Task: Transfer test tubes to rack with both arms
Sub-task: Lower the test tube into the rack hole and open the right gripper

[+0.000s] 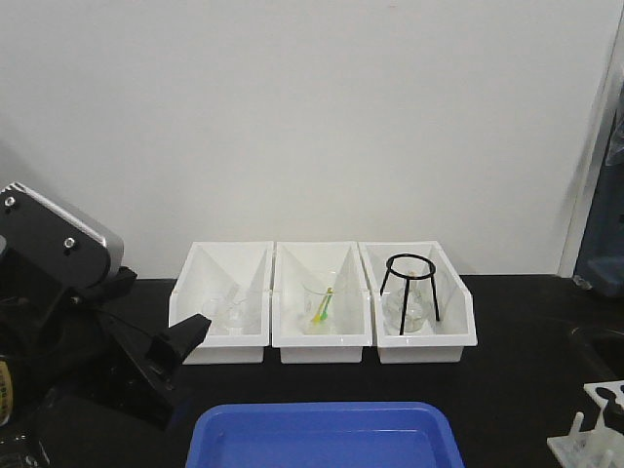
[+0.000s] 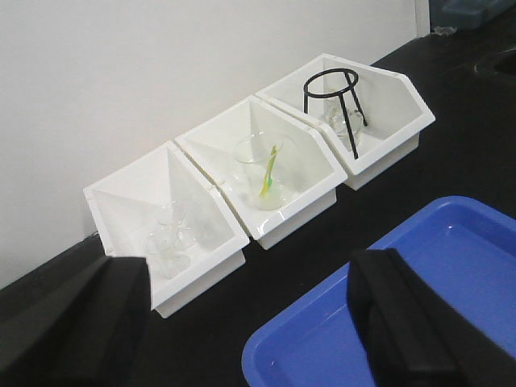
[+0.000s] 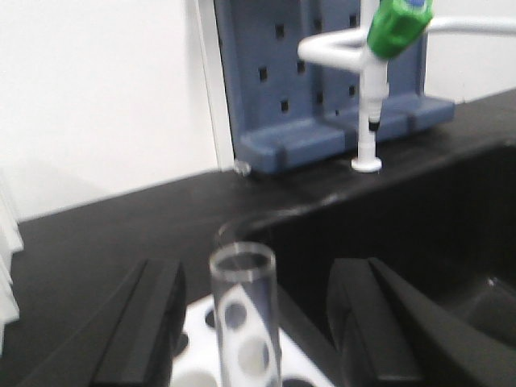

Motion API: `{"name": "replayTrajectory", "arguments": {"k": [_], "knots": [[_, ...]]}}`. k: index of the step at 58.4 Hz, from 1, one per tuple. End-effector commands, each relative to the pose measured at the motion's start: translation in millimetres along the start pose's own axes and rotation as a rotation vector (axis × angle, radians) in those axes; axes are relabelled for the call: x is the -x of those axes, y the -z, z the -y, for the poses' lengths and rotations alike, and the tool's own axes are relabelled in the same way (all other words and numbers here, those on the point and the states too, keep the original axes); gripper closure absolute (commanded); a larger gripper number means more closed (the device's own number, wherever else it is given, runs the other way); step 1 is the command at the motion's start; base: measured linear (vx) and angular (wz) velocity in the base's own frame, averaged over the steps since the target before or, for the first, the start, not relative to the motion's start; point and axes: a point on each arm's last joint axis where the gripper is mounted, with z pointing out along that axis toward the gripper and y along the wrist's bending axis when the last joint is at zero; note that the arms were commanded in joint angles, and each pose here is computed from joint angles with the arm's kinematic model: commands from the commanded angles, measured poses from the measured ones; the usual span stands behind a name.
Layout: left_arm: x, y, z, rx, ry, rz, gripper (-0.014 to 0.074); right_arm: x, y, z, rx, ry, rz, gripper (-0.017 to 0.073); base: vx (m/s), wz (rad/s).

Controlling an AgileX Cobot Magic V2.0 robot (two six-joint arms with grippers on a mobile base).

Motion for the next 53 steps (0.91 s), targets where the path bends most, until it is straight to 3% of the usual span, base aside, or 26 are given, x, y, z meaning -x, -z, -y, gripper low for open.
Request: {"name": "replayTrajectory", "arguments": {"k": [1,16,28,39,45,53], "knots": [[18,11,-0.9,-0.022,-0.007,0.099,0.0001,35,3,-1.3,0.017,-0.016,0.191,0.0097,0.00,0.00],[17,11,-1.4,-0.018,-0.005,0.092,0.0001,84,27,-1.5,0.063,-0.057,0.346,0.0098,0.00,0.00],[16,11,-2.1,-0.010,-0.005,0.083,0.0001,126,61,-10.0,0.216,0.017,0.435,0.0101,0.00,0.00],[12,10,-5.5,0.027,-0.003,0.035,0.0001,164,85,-20.6,0.356,0.108,0.232,0.0144,0.00,0.00],[7,10,-8.6,0.061,0.005,-0.014,0.0001,185,98,-19.4,0.362,0.124,0.110,0.0189,0.00,0.00],[2,11,-10.6,0.090,0.022,-0.070,0.0001,204,115,-19.9,0.371,0.137,0.055,0.0277,0.00,0.00]]}}
